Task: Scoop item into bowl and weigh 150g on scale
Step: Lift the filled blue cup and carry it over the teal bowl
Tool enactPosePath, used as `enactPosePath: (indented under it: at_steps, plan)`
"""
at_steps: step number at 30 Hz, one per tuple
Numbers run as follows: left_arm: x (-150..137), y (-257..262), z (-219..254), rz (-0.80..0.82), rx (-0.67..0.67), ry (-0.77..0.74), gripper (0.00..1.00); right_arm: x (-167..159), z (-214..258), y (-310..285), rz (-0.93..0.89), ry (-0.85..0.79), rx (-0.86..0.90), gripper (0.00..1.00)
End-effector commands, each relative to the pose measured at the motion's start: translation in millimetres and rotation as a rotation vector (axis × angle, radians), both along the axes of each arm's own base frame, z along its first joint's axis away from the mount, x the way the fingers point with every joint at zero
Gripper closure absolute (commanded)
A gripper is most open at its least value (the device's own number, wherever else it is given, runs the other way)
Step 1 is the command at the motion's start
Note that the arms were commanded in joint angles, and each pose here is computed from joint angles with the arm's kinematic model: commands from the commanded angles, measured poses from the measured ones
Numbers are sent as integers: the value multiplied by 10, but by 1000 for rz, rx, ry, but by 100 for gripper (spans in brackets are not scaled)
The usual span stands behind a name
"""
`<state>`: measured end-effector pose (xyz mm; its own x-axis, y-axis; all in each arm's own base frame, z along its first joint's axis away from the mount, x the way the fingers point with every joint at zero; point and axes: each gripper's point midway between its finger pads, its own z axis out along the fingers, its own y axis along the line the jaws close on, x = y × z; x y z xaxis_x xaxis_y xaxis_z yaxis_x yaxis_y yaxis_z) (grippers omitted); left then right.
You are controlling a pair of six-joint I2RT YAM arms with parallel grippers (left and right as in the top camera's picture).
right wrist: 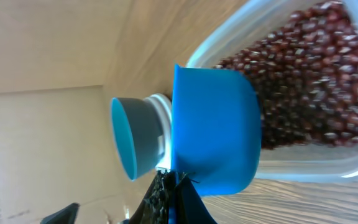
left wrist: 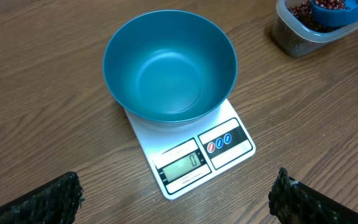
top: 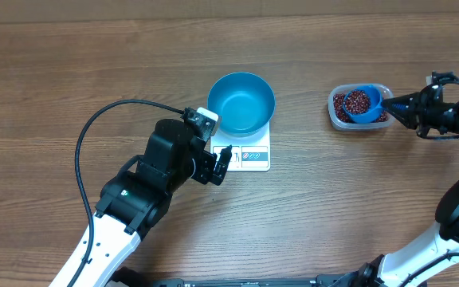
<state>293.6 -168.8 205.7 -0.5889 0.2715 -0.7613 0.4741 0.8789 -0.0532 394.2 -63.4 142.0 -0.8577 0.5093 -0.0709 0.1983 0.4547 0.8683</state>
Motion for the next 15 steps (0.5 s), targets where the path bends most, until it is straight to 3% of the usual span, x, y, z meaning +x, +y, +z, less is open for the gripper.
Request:
enactPosePath:
  at_steps: [1, 8, 15]
  plan:
    - [-9, 3, -51, 5, 0, 14, 0, 20, 130, 40, 7, -60, 69, 96]
    - [-9, 3, -51, 5, 0, 14, 0, -6, 274, 65, 10, -67, 65, 96]
    - [-9, 3, -51, 5, 0, 14, 0, 9, 739, 270, 61, -160, 33, 96]
